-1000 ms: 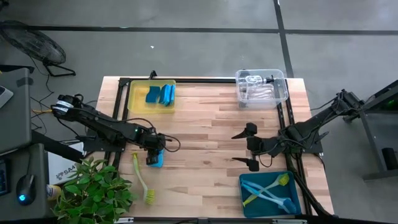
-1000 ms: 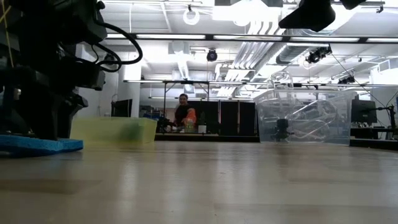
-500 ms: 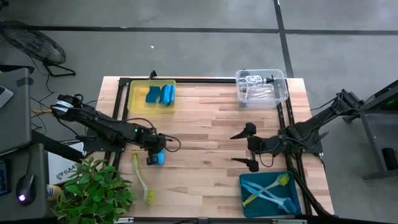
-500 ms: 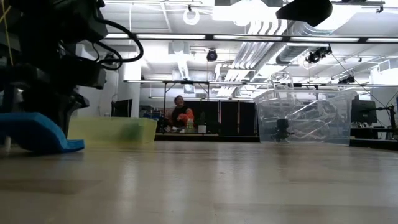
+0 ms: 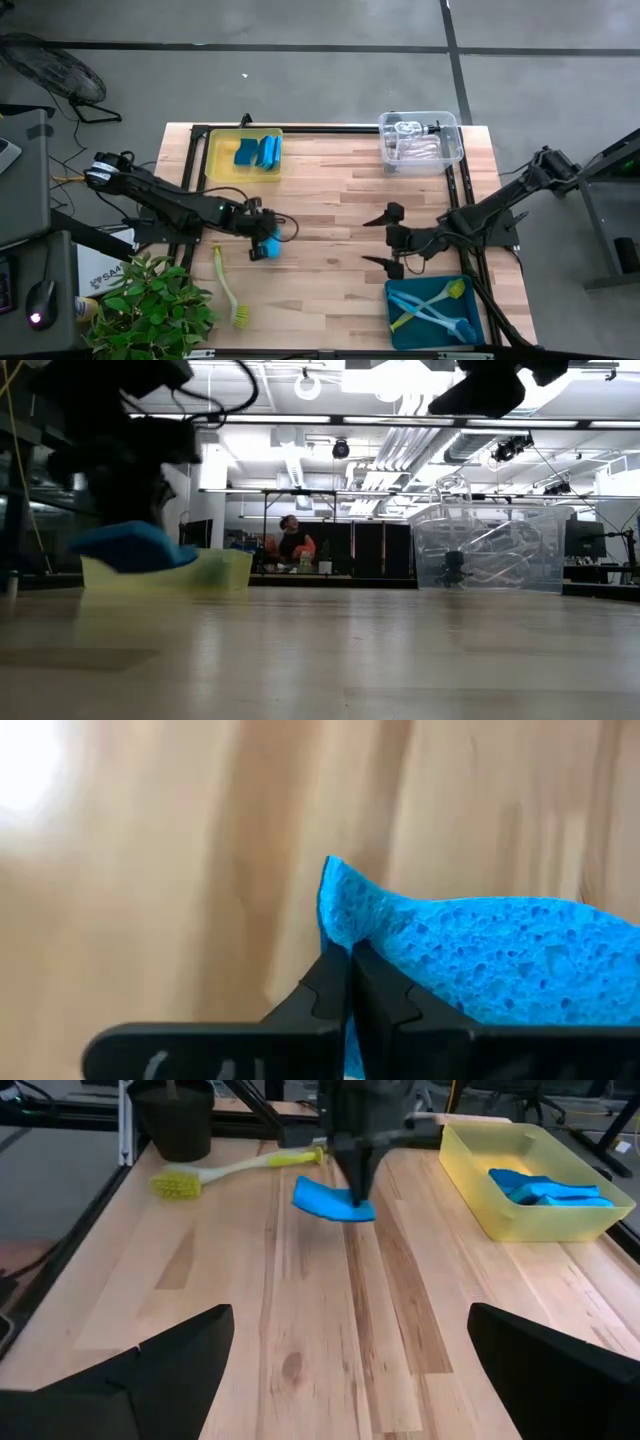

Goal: Pick & Place Kitchen Sink Supplies
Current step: Put the blue sponge into the yellow bin

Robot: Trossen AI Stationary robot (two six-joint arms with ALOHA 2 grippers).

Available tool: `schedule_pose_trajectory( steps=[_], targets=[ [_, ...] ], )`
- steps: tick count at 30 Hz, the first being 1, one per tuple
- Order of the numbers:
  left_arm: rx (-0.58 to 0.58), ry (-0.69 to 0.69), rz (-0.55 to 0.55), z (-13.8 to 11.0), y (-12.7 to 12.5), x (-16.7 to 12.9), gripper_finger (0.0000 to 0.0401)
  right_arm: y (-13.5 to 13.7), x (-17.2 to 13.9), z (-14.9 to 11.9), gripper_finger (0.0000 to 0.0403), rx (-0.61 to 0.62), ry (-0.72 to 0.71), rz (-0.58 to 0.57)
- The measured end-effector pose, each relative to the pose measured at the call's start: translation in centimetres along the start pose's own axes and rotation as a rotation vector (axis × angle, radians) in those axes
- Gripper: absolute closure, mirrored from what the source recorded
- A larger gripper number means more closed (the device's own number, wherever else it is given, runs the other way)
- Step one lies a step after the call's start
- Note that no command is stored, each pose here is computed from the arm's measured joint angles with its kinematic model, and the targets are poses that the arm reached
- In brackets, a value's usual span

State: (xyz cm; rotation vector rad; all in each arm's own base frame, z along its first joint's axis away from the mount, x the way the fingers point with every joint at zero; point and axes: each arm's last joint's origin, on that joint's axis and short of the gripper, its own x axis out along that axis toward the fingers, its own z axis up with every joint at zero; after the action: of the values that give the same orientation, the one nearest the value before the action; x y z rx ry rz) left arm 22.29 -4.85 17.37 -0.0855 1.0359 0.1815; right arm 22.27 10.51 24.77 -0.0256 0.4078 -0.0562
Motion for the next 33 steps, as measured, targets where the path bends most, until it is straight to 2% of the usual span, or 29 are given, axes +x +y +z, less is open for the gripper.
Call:
schedule_pose_trajectory(
  steps=[6, 9, 14, 19, 24, 29, 33],
  targets=[
    [-0.014, -0.135, 0.157, 2.2, 0.0, -1.3, 0.0401, 0.6, 1.3, -0.6, 0.0006, -0.004, 0.011, -0.009],
    [-0.036, -0.217, 0.268, 3.1, 0.2, -1.8, 0.0401, 0.9, 1.9, -0.8, 0.0006, 0.000, 0.002, -0.019],
    [-0.142, -0.449, 0.465, 4.9, 0.4, -2.6, 0.0401, 1.6, 3.4, -0.6, 0.0006, 0.048, -0.087, -0.058],
    [-0.249, -0.654, 0.628, 6.4, 0.5, -3.6, 0.0401, 2.5, 5.8, -1.1, 0.0006, 0.095, -0.208, -0.157],
    [-0.281, -0.781, 0.647, 7.9, 0.2, -4.7, 0.0401, 2.5, 8.3, -1.5, 0.0006, 0.110, -0.341, -0.239],
    [-0.276, -0.832, 0.644, 8.6, 0.0, -4.9, 0.0401, 1.7, 9.8, -1.7, 0.0006, 0.126, -0.425, -0.286],
    [-0.303, -0.852, 0.726, 9.0, -0.1, -4.5, 0.0401, 1.3, 9.9, -1.5, 0.0006, 0.126, -0.443, -0.298]
  ],
)
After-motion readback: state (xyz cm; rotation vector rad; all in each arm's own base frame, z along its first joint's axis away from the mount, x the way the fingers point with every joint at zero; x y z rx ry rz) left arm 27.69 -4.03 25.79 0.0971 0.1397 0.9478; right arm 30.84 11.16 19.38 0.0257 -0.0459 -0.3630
